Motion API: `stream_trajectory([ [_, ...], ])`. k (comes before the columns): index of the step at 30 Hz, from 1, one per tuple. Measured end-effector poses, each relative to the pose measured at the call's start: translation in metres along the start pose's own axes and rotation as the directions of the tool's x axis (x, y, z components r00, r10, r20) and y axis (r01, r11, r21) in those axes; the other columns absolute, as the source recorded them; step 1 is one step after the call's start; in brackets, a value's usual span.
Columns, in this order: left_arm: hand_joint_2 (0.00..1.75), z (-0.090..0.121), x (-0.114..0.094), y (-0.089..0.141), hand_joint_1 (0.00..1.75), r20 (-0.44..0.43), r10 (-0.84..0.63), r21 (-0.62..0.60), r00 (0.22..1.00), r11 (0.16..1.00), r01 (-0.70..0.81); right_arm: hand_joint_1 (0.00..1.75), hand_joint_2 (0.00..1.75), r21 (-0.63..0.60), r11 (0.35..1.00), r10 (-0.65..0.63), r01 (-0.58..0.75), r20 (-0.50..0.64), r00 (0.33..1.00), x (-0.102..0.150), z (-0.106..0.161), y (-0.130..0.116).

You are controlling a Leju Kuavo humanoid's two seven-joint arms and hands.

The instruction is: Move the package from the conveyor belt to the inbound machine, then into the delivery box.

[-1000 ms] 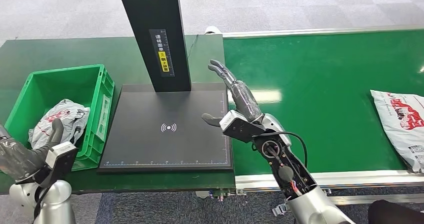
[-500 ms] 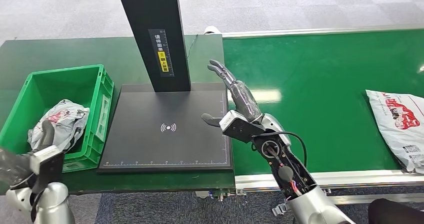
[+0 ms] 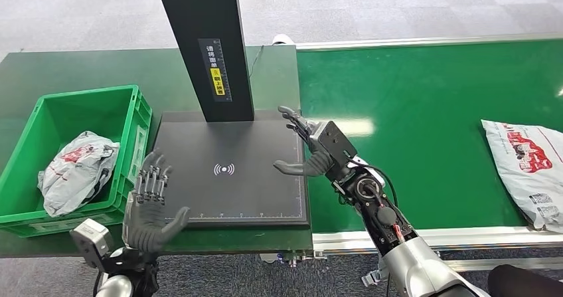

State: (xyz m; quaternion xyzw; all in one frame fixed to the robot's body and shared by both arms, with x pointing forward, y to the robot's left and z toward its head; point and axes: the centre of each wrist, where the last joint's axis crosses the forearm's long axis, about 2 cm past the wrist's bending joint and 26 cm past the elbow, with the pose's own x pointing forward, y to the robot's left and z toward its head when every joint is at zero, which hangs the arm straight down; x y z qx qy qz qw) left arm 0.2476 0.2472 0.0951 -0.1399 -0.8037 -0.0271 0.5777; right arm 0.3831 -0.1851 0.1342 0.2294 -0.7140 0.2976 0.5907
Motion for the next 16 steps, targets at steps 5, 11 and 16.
stream_trajectory([
  [5, 1.75, 0.009, -0.007, -0.004, 0.00, -0.042, 0.046, -0.042, 0.998, 0.998, -0.048, 0.00, 1.75, -0.007, 1.000, -0.027, 0.027, -0.035, 0.999, -0.008, 0.001, 0.002],
  [11, 1.75, 0.016, -0.011, -0.004, 0.00, -0.083, 0.014, -0.065, 0.996, 0.998, -0.020, 0.00, 1.75, -0.024, 0.999, -0.050, 0.049, -0.061, 0.997, -0.012, 0.001, 0.002],
  [16, 1.75, 0.019, -0.012, -0.005, 0.00, -0.096, -0.005, -0.078, 0.995, 0.997, -0.002, 0.00, 1.75, -0.038, 0.997, -0.062, 0.060, -0.077, 0.995, -0.014, 0.001, 0.004],
])
